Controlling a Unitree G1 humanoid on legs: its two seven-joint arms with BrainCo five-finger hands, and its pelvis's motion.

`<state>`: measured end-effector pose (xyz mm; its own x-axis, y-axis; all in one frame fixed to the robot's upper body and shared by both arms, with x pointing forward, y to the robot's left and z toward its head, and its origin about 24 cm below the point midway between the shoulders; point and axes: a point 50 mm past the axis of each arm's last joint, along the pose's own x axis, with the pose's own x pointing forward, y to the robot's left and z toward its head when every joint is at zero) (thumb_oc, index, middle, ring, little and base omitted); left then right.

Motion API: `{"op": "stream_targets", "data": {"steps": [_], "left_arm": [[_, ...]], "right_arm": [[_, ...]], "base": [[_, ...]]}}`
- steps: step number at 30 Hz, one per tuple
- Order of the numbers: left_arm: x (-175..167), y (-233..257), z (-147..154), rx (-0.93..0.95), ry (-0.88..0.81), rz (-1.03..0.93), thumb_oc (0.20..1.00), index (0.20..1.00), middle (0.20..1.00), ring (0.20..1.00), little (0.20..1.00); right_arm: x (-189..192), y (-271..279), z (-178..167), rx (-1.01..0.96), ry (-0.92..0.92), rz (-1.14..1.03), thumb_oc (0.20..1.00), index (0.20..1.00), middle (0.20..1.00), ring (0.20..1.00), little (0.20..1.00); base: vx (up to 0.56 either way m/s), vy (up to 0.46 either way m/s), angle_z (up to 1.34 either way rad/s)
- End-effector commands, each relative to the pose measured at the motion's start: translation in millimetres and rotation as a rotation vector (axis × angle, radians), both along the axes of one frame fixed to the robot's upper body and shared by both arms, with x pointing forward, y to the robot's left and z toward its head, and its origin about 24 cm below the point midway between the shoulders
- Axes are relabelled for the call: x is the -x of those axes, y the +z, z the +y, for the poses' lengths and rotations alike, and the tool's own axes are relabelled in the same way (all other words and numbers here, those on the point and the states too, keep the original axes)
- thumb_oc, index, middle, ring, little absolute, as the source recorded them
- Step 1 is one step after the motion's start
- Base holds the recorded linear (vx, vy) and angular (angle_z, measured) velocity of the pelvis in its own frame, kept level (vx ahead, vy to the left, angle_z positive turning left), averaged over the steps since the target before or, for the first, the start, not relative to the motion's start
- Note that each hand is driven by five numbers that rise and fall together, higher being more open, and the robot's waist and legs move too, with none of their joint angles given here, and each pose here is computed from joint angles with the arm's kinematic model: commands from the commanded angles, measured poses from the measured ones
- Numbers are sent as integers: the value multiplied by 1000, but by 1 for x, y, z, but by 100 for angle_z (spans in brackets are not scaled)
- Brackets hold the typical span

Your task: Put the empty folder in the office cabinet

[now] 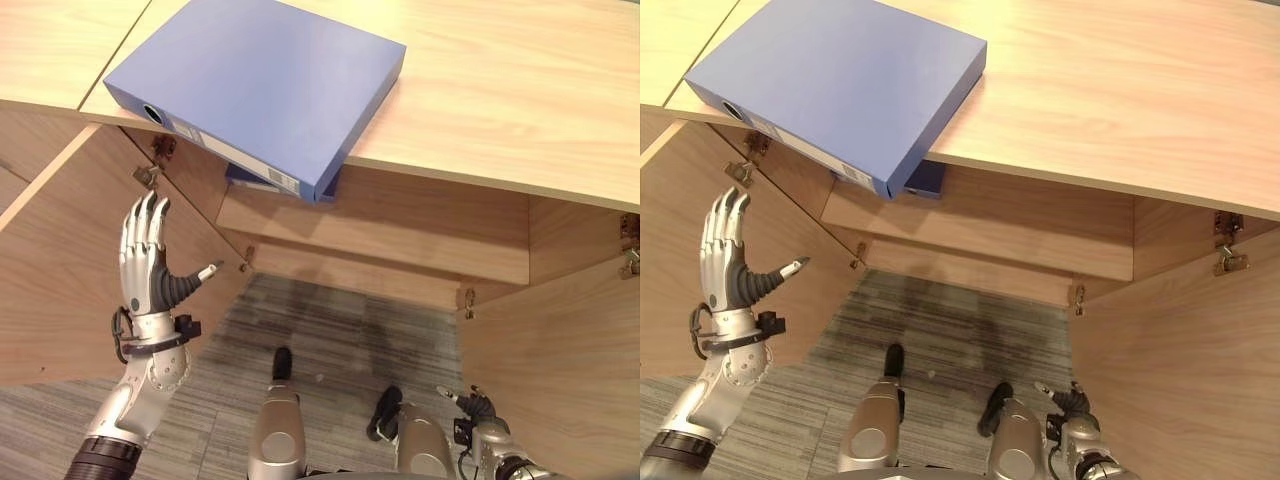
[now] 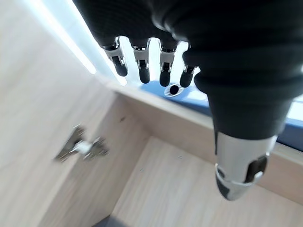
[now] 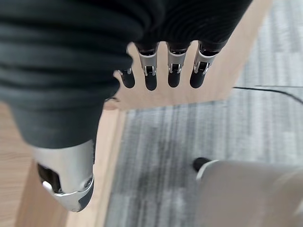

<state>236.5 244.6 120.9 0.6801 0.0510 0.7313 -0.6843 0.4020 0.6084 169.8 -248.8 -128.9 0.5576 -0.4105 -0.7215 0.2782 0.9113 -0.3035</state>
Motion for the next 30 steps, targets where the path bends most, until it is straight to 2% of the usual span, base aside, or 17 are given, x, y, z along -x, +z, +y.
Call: {"op": "stream_targets", "data": {"steps": [1,6,8,9,12,18,30], "left_arm": [[5,24,-5,-52,-27,-158,1000,1000,1000,1000,1000],[12,61,-9,-116,-40,-361,1000,1000,1000,1000,1000],[7,61,1,-102,23,-343,1000,1000,1000,1000,1000],[10,75,-11,-137,-41,-449,1000,1000,1000,1000,1000],[15,85,-17,-181,-64,-498,1000,1000,1000,1000,1000],[14,82,-17,-179,-69,-478,1000,1000,1000,1000,1000],[1,83,-8,-317,-74,-308,1000,1000,1000,1000,1000]], "right_arm": [[0,-2,13,-26,-7,-26,1000,1000,1000,1000,1000],[1,-4,19,-37,15,-20,1000,1000,1000,1000,1000],[2,-6,26,-63,23,-30,1000,1000,1000,1000,1000],[1,-5,24,-55,41,-24,1000,1000,1000,1000,1000],[4,-6,25,-50,44,-16,1000,1000,1000,1000,1000],[5,-7,24,-50,35,-8,1000,1000,1000,1000,1000],[16,-10,15,-56,25,31,1000,1000,1000,1000,1000]], "base": [[0,0,0],[-12,-25,3],[-3,-5,2],[0,0,0],[0,0,0],[-5,1,-2],[0,1,0]]}}
